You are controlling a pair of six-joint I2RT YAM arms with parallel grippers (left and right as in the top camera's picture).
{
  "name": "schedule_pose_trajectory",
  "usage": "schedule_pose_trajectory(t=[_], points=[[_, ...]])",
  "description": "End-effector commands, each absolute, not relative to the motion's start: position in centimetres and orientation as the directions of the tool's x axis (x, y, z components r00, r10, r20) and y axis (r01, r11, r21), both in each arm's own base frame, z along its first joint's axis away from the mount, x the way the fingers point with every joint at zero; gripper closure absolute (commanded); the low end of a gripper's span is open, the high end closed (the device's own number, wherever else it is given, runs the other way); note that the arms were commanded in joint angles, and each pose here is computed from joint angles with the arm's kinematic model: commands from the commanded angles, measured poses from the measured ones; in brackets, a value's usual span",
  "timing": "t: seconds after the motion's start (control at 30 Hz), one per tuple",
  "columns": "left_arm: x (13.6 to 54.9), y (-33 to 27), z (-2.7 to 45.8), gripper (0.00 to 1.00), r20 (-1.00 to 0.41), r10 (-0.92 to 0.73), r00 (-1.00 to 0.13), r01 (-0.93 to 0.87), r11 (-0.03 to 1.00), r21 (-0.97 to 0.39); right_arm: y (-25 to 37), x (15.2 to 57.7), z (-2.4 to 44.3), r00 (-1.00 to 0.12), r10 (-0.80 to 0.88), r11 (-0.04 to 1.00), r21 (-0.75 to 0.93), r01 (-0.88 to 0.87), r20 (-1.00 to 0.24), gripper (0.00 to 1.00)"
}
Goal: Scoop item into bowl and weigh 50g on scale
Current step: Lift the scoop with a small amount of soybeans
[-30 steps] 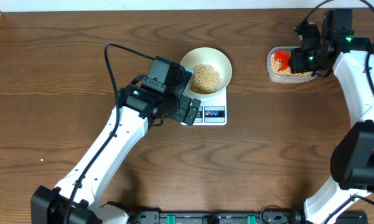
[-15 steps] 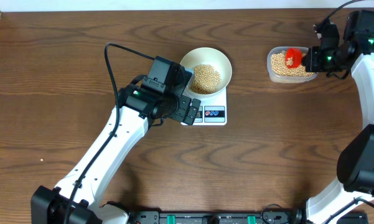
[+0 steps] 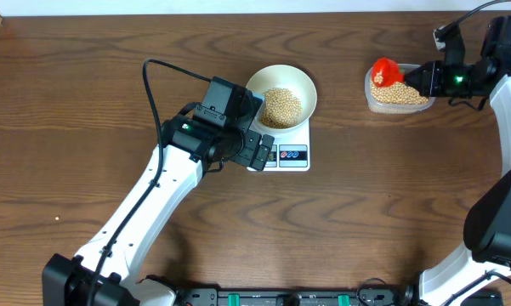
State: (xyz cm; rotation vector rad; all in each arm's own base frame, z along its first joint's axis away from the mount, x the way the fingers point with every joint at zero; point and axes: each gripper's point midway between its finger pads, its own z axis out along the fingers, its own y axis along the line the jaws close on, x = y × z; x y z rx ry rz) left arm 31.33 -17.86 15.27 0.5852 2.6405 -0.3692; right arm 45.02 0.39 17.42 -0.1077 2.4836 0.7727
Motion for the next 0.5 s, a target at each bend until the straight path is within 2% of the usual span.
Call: schedule_pose_trajectory(t=[0.0, 0.33, 0.47], points=[[31.3, -17.6, 14.6, 0.04, -0.426, 0.347, -0.836, 0.445, 0.882, -0.156, 2.4, 44.3, 19.8, -0.831, 0.072, 0.758, 0.572, -0.314, -0.551, 0.99], [31.3, -17.6, 14.6, 0.04, -0.426, 0.347, -0.836, 0.445, 0.882, -0.156, 4.8, 43.9, 21.0, -0.819, 0.049, 0.685, 0.616, -0.39, -0.572, 0.99], [31.3, -17.6, 14.6, 0.04, -0.426, 0.347, -0.836, 0.445, 0.882, -0.156, 6.7, 43.4, 22.4, -0.793, 0.03, 0.598, 0.646, -0.474, -0.609, 0.99]])
